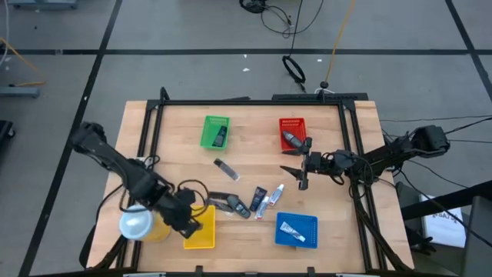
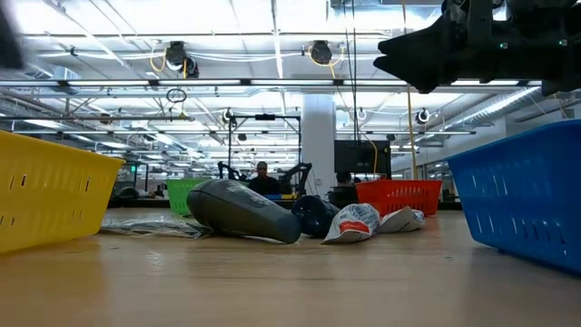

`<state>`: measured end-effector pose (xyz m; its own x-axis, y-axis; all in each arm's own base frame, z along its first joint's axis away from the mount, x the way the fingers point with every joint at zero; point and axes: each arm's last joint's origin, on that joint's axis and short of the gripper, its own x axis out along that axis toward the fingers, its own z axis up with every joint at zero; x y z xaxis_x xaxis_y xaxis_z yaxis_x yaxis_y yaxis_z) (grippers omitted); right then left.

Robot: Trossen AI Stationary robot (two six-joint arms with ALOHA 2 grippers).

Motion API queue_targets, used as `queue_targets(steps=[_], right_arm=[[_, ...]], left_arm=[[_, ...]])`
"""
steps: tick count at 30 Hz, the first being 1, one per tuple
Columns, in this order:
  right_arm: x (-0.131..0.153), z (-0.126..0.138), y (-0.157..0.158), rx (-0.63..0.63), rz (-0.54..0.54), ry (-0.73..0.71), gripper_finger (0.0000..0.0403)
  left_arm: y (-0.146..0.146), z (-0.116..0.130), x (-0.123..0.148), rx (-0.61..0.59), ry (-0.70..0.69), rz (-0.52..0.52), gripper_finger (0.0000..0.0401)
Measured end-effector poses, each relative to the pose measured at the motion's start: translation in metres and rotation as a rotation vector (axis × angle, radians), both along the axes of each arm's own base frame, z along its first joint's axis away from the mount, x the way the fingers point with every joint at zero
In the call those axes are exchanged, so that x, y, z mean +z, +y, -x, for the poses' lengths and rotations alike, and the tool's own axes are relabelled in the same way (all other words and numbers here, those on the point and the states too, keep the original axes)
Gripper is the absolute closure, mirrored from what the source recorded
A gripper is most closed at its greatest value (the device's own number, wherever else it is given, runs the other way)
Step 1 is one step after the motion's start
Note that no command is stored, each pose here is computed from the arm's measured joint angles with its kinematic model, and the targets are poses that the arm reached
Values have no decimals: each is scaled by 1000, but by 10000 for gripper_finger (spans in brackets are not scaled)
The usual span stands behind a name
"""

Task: Pick & Place Travel size toiletries
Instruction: Put the black hairbrush into the yellow bin

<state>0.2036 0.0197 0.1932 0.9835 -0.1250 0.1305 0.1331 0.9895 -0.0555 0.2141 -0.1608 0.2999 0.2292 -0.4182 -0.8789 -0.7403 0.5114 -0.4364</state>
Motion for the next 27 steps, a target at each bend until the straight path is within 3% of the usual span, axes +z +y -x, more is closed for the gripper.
queue_targets(steps=[6, 16, 21, 27], right_arm=[[0, 0, 0, 0, 0, 0, 172], [0, 0, 0, 0, 1, 0, 176], [-1, 0, 0, 0, 3, 6, 177], [-1, 0, 0, 0, 5, 13, 177]], left_arm=[[-5, -16, -25, 52, 127, -38, 388], [18, -46, -59, 47, 219, -154, 373], [19, -50, -71, 6, 292, -162, 316], [17, -56, -72, -67, 229, -119, 218]])
